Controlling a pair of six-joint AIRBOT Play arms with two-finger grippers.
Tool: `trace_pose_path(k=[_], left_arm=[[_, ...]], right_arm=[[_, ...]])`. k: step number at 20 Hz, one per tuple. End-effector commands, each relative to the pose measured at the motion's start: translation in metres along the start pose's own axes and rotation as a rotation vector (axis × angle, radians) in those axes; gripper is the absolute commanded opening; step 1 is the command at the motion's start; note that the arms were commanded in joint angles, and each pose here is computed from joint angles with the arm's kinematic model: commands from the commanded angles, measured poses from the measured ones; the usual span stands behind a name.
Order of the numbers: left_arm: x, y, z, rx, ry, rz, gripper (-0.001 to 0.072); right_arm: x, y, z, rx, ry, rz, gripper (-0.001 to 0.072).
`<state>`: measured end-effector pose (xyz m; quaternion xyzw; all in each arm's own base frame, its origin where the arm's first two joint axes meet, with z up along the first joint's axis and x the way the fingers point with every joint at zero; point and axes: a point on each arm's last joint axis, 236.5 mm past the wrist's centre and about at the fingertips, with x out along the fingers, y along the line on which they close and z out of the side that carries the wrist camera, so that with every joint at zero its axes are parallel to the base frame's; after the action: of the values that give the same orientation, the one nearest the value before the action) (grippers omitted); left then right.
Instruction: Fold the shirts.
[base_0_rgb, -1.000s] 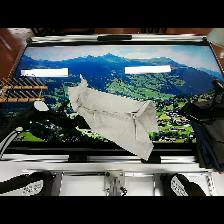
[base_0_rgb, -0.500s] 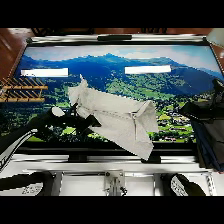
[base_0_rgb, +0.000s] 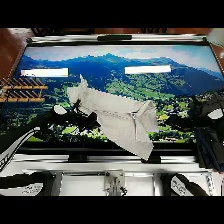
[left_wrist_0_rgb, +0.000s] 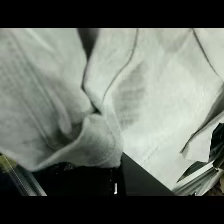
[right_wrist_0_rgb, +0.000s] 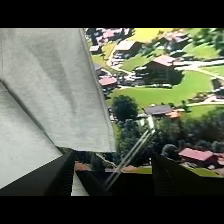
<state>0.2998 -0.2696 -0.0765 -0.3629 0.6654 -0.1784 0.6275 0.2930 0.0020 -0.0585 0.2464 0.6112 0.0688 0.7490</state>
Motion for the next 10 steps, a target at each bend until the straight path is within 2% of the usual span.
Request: trace_pose_path(k=[1,6,10], left_arm=[[-0.012,-0.008,-0.004,0.078,0.033,-0.018,0.0029],[-0.026,-0.017,0.000,0.100,-0.002,-0.037,0.0029],[-0.034,-0.029,0.002,0.150,-0.024,-0.055,0.0029]], right_arm=[[0.041,0.009,-0.012,0.030,0.074,0.138,0.0591],[0.057,0.006,-0.006,0.097,0.069,0.161,0.0591],[0.065,0.024,-0.012,0.045,0.096,0.165,0.0590]])
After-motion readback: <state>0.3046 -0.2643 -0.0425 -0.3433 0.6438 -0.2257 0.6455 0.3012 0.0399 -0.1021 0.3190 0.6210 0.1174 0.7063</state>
